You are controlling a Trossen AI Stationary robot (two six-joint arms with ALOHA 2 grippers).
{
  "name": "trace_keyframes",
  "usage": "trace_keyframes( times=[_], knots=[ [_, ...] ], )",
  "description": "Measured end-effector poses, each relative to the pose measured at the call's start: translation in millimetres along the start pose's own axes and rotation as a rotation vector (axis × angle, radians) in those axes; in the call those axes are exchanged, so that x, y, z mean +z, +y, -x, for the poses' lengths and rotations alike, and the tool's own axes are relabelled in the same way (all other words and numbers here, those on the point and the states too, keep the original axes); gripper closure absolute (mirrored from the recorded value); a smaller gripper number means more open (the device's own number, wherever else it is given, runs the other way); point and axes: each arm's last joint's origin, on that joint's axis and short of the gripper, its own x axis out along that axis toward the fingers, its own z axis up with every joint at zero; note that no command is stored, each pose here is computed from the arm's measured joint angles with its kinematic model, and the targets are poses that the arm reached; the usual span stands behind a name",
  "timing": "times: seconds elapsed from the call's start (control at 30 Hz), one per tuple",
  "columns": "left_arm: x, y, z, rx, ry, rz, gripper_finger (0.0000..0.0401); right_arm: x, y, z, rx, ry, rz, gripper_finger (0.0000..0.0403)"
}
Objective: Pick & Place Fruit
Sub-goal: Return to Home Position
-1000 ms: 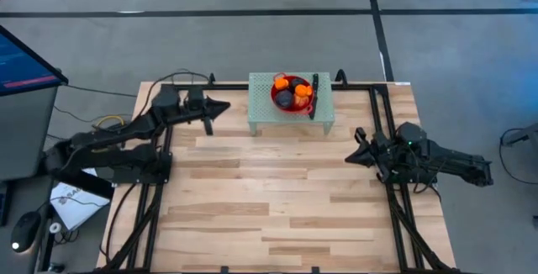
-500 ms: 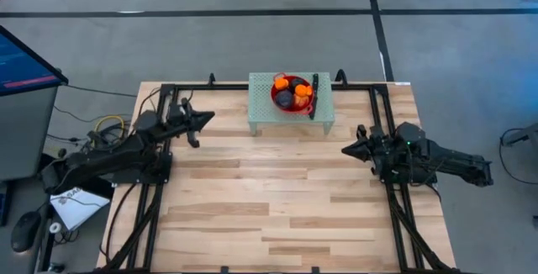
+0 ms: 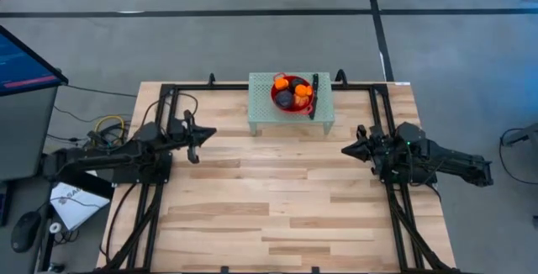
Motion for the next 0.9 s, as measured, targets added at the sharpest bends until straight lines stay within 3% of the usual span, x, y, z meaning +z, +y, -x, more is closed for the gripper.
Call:
trace_keyframes(
  times=[0.27,0.4,0.57,0.77,0.9],
  knots=[
    [-2.3,-1.4,-1.2,-0.010,0.020,-0.033,0.0395,0.0,0.0,0.0,0.000,0.000,0.000,0.0401],
    [-1.9,-6.0,2.5,0.000,0.021,0.063,0.0395,0.0,0.0,0.0,0.000,0.000,0.000,0.0401],
    [-6.0,-14.5,16.3,-0.069,0.072,-0.090,0.0395,-0.1,-0.1,0.0,-0.001,0.001,0.000,0.0401],
    [-10.4,-12.2,26.0,-0.065,0.111,-0.102,0.0397,-0.2,-0.1,0.0,-0.002,0.003,-0.001,0.0401],
    [-10.7,-13.7,26.2,-0.087,0.110,-0.175,0.0397,-0.2,-0.1,0.0,-0.002,0.003,-0.001,0.0401]
  ],
)
